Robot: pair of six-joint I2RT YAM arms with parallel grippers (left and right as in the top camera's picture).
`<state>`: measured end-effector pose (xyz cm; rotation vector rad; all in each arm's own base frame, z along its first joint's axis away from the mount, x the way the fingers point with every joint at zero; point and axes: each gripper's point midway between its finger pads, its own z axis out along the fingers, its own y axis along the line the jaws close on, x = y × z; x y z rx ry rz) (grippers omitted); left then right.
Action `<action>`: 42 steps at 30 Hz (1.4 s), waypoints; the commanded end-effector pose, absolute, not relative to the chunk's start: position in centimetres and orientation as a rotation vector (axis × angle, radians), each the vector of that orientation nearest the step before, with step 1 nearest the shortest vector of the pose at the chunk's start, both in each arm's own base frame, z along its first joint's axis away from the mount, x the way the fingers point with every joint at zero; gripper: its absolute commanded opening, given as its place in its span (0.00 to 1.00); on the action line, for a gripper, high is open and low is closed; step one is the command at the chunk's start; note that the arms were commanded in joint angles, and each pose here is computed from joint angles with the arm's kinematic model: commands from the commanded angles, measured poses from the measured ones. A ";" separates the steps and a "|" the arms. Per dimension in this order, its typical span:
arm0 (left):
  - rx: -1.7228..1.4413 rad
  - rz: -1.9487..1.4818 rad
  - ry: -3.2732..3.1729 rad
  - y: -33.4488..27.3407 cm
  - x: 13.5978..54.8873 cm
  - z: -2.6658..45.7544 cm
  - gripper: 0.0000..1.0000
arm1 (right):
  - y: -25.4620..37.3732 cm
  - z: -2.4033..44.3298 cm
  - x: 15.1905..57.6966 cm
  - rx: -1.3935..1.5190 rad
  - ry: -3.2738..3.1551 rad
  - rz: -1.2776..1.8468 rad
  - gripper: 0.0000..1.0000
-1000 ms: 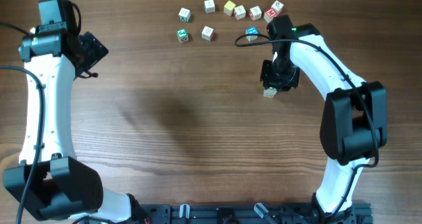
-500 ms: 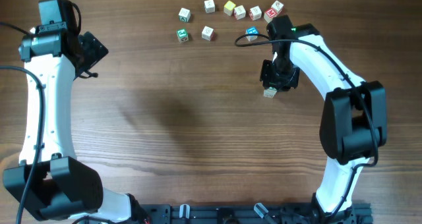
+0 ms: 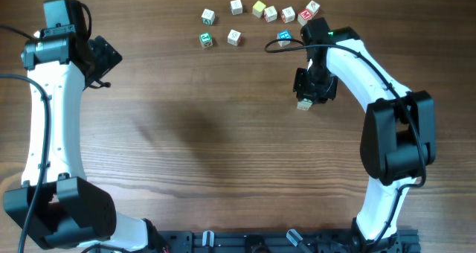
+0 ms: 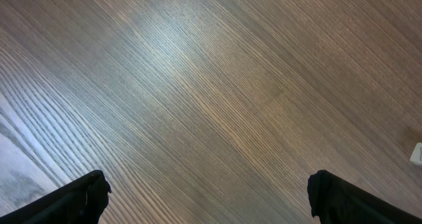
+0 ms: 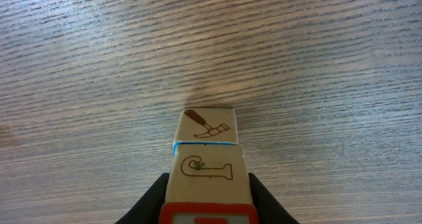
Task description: Form a tower
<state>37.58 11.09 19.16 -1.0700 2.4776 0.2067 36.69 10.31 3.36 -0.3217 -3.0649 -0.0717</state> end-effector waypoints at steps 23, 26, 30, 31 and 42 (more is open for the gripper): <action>-1.098 0.206 2.480 11.2 37.5 18.7 1.00 | 10.7 3.6 36.0 -0.348 -2.998 -0.089 0.70; -1.098 0.205 2.480 11.2 37.5 18.7 1.00 | 10.6 5.1 35.6 -0.335 -2.984 -0.081 0.73; -1.098 0.205 2.480 11.2 37.5 18.7 1.00 | 10.5 8.4 34.5 -0.335 -3.009 -0.102 1.00; -1.098 0.206 2.480 11.2 37.5 18.7 1.00 | 10.6 9.9 34.3 -0.342 -3.034 -0.123 1.00; -1.098 0.205 2.480 11.2 37.5 18.7 1.00 | 5.6 27.2 25.0 -0.629 -3.412 -0.152 1.00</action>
